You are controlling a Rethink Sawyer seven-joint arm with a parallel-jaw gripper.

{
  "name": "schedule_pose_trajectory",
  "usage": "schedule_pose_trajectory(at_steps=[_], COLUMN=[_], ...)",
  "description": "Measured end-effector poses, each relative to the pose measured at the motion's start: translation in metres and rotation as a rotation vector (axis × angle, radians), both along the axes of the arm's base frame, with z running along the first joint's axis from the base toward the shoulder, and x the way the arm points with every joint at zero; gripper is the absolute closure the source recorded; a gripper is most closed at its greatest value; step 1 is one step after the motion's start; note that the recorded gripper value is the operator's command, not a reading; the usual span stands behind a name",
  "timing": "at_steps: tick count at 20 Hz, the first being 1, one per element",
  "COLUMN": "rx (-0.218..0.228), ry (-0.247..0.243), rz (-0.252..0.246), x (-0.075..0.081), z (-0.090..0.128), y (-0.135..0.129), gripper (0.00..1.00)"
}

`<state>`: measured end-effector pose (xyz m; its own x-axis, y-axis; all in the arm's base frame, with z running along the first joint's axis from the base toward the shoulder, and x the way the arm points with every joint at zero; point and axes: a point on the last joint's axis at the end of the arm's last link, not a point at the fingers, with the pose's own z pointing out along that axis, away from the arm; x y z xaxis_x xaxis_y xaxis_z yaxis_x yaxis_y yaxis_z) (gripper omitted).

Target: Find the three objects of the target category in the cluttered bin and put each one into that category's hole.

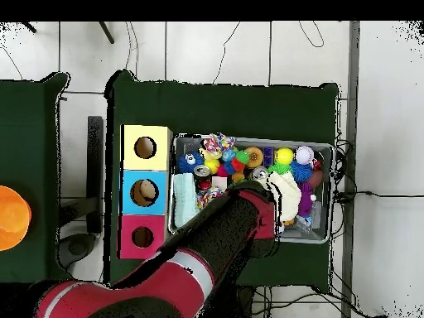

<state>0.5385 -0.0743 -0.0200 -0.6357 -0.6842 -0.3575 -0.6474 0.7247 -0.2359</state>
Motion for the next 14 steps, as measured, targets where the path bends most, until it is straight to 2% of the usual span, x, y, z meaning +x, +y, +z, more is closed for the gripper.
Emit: schedule_pose_trajectory(at_steps=[9, 14], rx=[-0.032, -0.075], ry=[0.025, 0.062], rz=[0.059, 0.076], x=[0.0, -0.005], z=[0.016, 0.03], y=[-0.008, -0.021], gripper=[1.0, 1.0])
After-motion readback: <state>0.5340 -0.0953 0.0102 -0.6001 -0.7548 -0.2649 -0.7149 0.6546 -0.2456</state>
